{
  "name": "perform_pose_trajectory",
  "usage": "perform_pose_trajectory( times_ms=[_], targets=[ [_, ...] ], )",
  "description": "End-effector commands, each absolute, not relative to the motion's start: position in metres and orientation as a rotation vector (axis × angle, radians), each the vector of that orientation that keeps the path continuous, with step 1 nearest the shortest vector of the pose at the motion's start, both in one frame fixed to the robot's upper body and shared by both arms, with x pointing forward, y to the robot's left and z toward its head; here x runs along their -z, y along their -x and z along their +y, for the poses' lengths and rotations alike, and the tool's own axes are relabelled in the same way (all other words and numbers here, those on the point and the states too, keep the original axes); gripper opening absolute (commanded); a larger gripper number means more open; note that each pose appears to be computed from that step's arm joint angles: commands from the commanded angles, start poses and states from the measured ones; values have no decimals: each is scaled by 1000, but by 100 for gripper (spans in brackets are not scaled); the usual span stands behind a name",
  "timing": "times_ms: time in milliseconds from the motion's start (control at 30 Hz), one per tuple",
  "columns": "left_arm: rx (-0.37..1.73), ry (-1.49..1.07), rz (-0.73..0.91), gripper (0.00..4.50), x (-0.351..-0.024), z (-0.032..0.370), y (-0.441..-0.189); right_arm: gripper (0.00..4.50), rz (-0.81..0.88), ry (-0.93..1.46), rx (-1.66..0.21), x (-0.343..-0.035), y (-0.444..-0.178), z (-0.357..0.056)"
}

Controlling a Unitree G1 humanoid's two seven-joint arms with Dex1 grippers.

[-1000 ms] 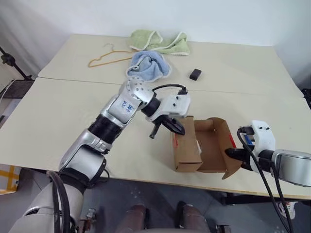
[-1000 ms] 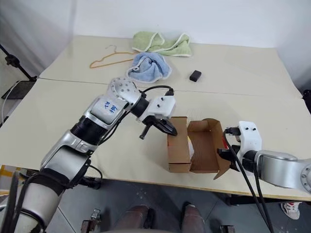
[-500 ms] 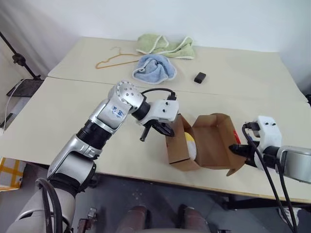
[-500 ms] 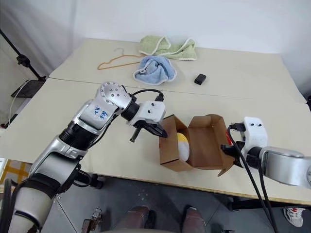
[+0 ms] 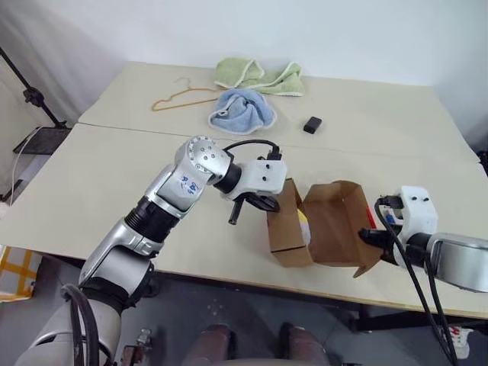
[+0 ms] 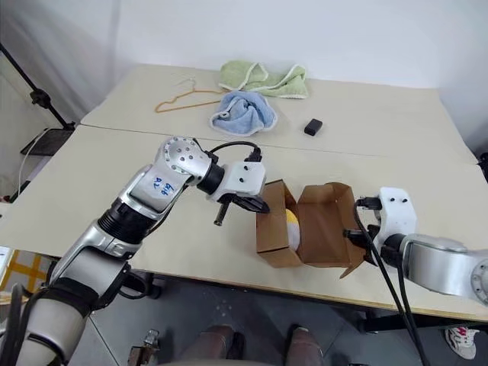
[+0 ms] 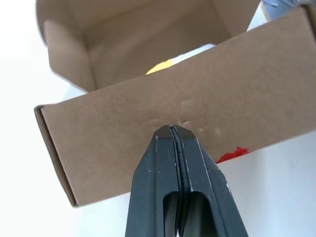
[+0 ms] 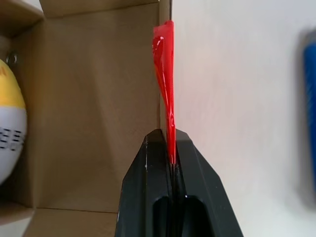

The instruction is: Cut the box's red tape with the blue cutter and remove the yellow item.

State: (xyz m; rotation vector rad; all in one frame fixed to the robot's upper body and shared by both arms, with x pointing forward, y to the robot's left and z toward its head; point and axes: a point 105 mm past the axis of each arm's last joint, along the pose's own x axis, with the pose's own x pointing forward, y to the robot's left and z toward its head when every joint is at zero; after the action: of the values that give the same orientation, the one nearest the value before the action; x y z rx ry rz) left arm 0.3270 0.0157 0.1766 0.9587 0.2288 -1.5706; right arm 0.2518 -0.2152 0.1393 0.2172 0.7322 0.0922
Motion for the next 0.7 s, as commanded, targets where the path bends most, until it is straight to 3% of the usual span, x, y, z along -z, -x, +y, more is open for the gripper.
perform_pose_trajectory(
  times_ms=[33, 433, 700],
  targets=[
    [1526, -1002, 481, 0, -120, 35, -329, 1, 683, -267, -74, -147, -253, -220],
    [1511, -965, 461, 0, -117, 21, -333, 1, 658, -476, -83, -138, -262, -218],
    [1483, -912, 401, 0, -132, 10, -344, 1, 666, -415, -101, -143, -265, -215]
  ],
)
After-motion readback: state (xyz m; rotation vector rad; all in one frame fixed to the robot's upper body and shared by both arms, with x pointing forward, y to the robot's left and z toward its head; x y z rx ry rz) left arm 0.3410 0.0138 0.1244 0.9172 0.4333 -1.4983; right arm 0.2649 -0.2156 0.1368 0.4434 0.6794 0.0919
